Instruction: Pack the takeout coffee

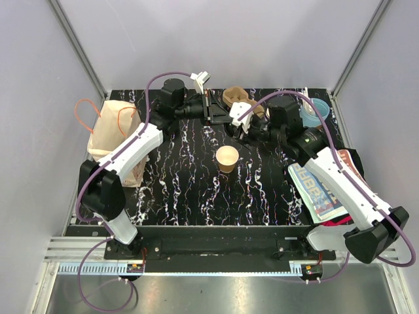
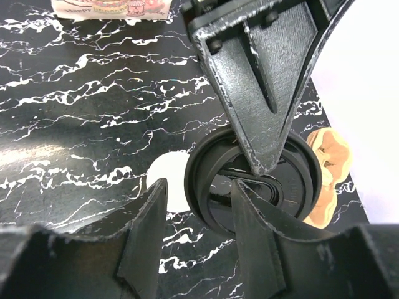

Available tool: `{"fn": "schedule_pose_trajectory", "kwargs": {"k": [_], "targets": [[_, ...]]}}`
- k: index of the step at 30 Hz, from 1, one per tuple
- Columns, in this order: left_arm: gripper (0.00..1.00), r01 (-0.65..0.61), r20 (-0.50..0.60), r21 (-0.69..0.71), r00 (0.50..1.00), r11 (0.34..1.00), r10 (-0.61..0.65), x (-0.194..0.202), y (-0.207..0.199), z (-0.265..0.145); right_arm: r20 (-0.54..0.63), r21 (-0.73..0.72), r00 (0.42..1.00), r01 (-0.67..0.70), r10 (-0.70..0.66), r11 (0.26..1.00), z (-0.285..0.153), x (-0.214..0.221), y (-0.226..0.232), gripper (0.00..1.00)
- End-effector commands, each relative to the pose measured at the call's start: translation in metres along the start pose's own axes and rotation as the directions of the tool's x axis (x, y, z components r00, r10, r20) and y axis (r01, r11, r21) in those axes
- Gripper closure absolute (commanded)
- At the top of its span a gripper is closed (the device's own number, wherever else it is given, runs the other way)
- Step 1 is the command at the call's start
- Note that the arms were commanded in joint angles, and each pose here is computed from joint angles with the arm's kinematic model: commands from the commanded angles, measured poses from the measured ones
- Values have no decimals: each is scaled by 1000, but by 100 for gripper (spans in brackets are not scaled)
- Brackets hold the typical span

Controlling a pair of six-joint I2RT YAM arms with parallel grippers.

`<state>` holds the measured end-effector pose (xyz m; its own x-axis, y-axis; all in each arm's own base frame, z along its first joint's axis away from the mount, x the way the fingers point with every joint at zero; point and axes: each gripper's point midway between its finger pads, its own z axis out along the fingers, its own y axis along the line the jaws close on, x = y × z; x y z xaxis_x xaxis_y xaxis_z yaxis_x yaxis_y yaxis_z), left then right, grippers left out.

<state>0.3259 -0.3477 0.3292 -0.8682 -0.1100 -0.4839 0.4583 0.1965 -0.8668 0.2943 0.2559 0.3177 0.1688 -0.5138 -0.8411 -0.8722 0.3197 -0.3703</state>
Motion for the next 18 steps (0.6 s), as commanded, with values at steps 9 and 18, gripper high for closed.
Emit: {"fn": "schedule_pose_trajectory", "kwargs": {"k": [9,18], "targets": [[100,-97,32,70,995,993,95,-7,-38,-12,49,50,997,-55,52,997,20,-2,-10,65],[99,-109,34,75,994,991,107,-9,-42,-13,55,43,997,-61,59,997,19,-3,-8,100]]}}
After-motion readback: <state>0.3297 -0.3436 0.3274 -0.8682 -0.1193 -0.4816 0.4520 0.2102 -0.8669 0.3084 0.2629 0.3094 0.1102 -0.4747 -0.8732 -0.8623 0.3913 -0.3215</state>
